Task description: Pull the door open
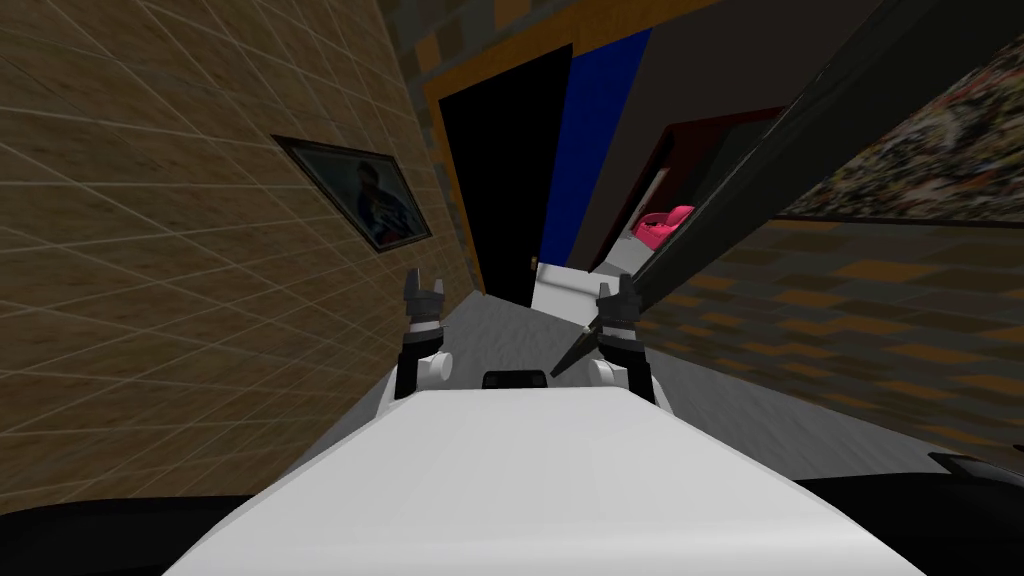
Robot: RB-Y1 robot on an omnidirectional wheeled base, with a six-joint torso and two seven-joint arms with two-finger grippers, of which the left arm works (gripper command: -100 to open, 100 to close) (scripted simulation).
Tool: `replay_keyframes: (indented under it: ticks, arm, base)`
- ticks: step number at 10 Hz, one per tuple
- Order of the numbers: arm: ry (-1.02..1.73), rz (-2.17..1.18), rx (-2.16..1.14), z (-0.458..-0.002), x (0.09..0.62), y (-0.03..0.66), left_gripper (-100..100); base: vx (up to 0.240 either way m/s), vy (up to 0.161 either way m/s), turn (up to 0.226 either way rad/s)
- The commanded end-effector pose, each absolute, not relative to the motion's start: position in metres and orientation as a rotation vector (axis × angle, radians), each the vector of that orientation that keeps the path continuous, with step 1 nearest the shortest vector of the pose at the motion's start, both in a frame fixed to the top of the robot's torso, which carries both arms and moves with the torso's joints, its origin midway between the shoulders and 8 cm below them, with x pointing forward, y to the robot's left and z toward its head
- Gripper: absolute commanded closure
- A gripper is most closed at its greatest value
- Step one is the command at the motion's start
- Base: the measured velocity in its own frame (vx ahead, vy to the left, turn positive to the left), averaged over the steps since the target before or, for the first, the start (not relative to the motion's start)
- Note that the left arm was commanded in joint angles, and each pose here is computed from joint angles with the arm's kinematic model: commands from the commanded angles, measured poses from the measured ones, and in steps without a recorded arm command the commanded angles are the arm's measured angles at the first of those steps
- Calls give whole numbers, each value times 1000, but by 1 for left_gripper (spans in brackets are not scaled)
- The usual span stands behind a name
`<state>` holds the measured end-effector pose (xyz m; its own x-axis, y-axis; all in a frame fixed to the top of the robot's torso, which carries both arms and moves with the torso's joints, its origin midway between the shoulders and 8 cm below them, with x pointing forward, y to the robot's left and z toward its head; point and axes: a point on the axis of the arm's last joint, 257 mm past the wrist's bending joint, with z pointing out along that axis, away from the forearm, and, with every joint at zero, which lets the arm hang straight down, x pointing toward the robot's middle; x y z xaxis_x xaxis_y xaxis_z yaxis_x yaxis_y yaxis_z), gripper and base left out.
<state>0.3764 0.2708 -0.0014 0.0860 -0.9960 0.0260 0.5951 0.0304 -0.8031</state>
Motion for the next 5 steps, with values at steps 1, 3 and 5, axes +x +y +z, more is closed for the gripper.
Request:
replay_keyframes:
  ticks: [1,3,5]
  arm:
    - [682,-1374,-775,-10,381,271,-100]
    - [698,-1367,-782,-21,388,272,-100]
    - [714,-1359,-791,-33,396,274,-100]
  base:
    - [49,2,-55]
    - [65,-1,-53]
    - [80,11,-66]
